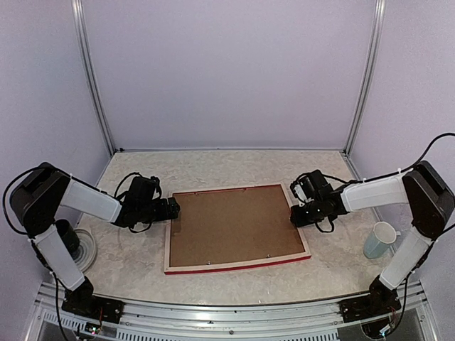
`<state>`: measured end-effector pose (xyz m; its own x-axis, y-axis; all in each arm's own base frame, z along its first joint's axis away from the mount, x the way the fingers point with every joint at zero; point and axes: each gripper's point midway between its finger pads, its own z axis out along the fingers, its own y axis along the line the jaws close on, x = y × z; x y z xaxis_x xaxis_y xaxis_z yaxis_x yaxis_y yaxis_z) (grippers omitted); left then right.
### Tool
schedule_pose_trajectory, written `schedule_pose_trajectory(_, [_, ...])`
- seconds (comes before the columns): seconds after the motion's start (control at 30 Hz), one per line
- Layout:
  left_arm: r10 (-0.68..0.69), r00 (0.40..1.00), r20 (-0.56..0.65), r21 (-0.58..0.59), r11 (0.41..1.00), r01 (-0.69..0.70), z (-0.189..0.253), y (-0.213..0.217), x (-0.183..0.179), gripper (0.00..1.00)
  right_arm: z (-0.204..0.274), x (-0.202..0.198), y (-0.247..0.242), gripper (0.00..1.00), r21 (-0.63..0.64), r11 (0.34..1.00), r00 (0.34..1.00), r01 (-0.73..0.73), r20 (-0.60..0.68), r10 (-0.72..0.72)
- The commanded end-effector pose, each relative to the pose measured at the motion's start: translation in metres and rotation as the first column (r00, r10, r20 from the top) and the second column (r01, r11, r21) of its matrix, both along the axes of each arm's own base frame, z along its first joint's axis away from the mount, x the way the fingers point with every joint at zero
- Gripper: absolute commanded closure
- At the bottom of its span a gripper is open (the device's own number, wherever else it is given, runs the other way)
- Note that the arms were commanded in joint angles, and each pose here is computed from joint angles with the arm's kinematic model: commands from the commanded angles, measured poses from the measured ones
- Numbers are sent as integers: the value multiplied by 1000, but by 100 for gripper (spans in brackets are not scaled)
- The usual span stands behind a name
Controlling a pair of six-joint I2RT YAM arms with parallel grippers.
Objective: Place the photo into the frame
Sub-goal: Press the fastener onto the backboard.
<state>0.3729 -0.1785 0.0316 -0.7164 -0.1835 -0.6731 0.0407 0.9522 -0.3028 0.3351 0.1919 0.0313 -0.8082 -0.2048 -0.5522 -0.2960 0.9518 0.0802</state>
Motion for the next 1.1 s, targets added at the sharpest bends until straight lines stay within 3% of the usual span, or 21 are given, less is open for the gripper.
schedule_pose_trajectory(0.0, [-5, 999, -49, 13, 1000, 6, -13, 2, -3, 7, -17, -16, -16, 81, -144, 990, 997, -4, -78, -8])
schedule_pose_trajectory(0.1, [-2, 999, -49, 17, 1000, 2, -13, 3, -3, 7, -7, -14, -12, 81, -144, 990, 997, -3, -80, -8])
schedule_pose_trajectory(0.3, [-2, 999, -49, 17, 1000, 2, -13, 3, -3, 8, 37, -3, 6, 58, -91, 995, 998, -34, -52, 30])
schedule_pose_trajectory(0.47, [-2, 999, -48, 16, 1000, 3, -12, 3, -3, 8, 66, 6, 15, 51, -88, 993, 997, -73, -34, 70])
schedule_pose_trajectory(0.77, [-10, 999, -49, 10, 1000, 11, -12, 1, -4, 8, 29, -3, 14, 42, -170, 969, 975, -178, -167, 150])
schedule_pose_trajectory(1.07, [-20, 998, -57, 5, 1000, 21, -14, -1, -4, 9, -5, -7, 13, 46, -196, 949, 949, -247, -249, 196])
